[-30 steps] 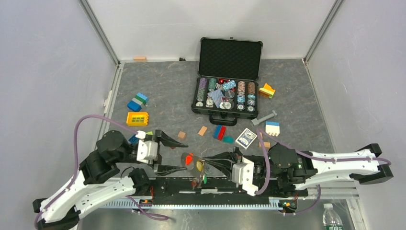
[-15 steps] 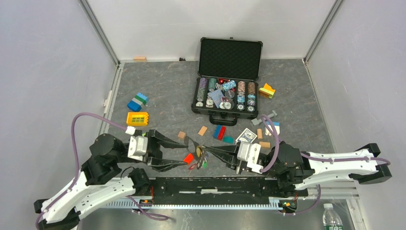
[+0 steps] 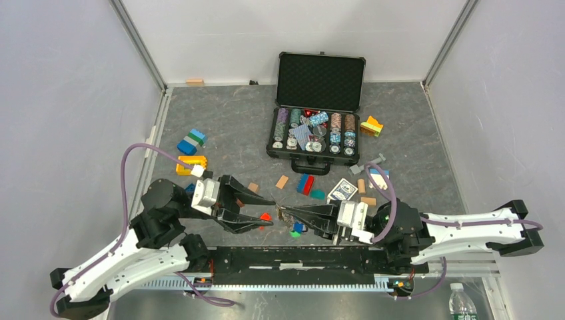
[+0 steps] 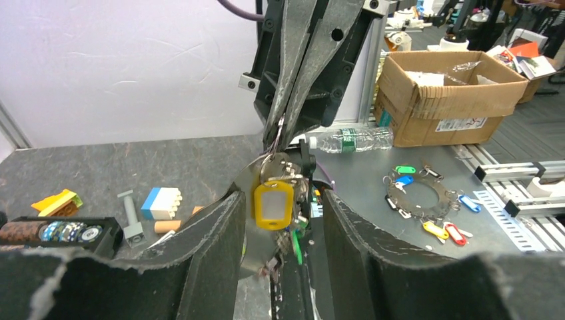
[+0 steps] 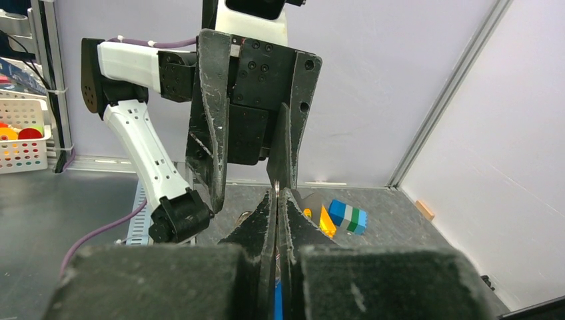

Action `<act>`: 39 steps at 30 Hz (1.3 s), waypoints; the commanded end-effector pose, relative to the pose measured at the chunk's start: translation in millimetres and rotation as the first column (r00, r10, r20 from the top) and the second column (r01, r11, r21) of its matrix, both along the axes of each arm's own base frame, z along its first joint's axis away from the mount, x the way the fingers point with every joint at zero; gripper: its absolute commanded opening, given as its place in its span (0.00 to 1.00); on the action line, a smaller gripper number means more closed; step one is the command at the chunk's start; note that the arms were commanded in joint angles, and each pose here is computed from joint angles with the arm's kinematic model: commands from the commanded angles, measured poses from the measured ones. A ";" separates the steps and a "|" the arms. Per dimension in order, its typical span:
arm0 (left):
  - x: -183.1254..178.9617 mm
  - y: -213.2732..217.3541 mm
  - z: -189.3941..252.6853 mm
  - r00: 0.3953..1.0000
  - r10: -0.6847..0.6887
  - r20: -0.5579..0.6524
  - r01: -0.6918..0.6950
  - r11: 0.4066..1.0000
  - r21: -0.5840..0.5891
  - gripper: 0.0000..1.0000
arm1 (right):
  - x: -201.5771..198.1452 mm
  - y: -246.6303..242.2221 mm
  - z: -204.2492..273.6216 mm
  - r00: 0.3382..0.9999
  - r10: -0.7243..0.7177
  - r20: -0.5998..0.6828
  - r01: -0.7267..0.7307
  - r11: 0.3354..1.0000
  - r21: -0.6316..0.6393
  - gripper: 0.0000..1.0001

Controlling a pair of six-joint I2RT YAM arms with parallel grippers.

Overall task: Remove the keys from the keyring
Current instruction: Remove the key from the keyring.

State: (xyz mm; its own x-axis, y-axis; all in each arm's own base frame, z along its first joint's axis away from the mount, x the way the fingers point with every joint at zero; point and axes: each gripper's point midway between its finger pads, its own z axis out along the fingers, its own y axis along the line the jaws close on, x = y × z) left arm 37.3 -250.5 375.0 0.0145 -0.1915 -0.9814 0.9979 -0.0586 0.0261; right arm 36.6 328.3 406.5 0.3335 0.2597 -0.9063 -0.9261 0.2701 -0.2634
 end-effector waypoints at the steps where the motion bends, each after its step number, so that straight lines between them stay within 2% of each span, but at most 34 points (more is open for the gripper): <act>1: -7.3 -2.2 15.7 0.999 -0.052 -0.001 0.052 0.997 -0.051 0.52 | -1.1 -4.2 28.9 1.000 0.001 -0.003 -0.001 0.995 0.098 0.00; 8: -7.8 -1.6 18.5 0.999 -0.051 0.016 0.052 0.997 -0.058 0.45 | -3.1 -1.2 24.3 0.999 0.002 0.054 -0.005 0.998 0.056 0.00; 11: -10.3 3.5 20.4 0.998 -0.046 0.045 0.049 0.997 -0.057 0.45 | -4.2 -3.5 19.9 0.995 0.003 0.103 -0.006 1.000 0.027 0.00; 14: -13.5 8.5 21.7 0.996 -0.044 0.074 0.048 0.997 -0.063 0.46 | -1.8 -6.8 18.0 0.995 -0.010 0.101 0.007 1.000 0.027 0.00; 21: -14.6 4.4 14.6 0.996 -0.068 0.065 0.071 0.997 -0.042 0.44 | -7.2 -1.8 14.9 0.991 0.016 0.136 -0.018 1.000 0.011 0.00; 28: -8.0 -1.1 13.4 0.997 -0.051 0.064 0.054 0.997 -0.047 0.32 | -11.4 5.9 10.8 0.990 0.040 0.132 -0.040 0.999 -0.004 0.00; 39: -6.5 -7.1 6.4 0.995 -0.067 0.068 0.069 0.997 -0.023 0.35 | -4.9 4.9 13.3 0.998 0.008 0.070 -0.011 0.999 0.040 0.00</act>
State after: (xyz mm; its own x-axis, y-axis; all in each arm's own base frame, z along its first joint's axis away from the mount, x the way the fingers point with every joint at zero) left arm 29.7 -252.1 381.5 0.0222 -0.2146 -0.9765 0.9930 -0.1089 0.0465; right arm 33.0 339.3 389.2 0.4304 0.1872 -0.8830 -0.8924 0.2349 -0.3852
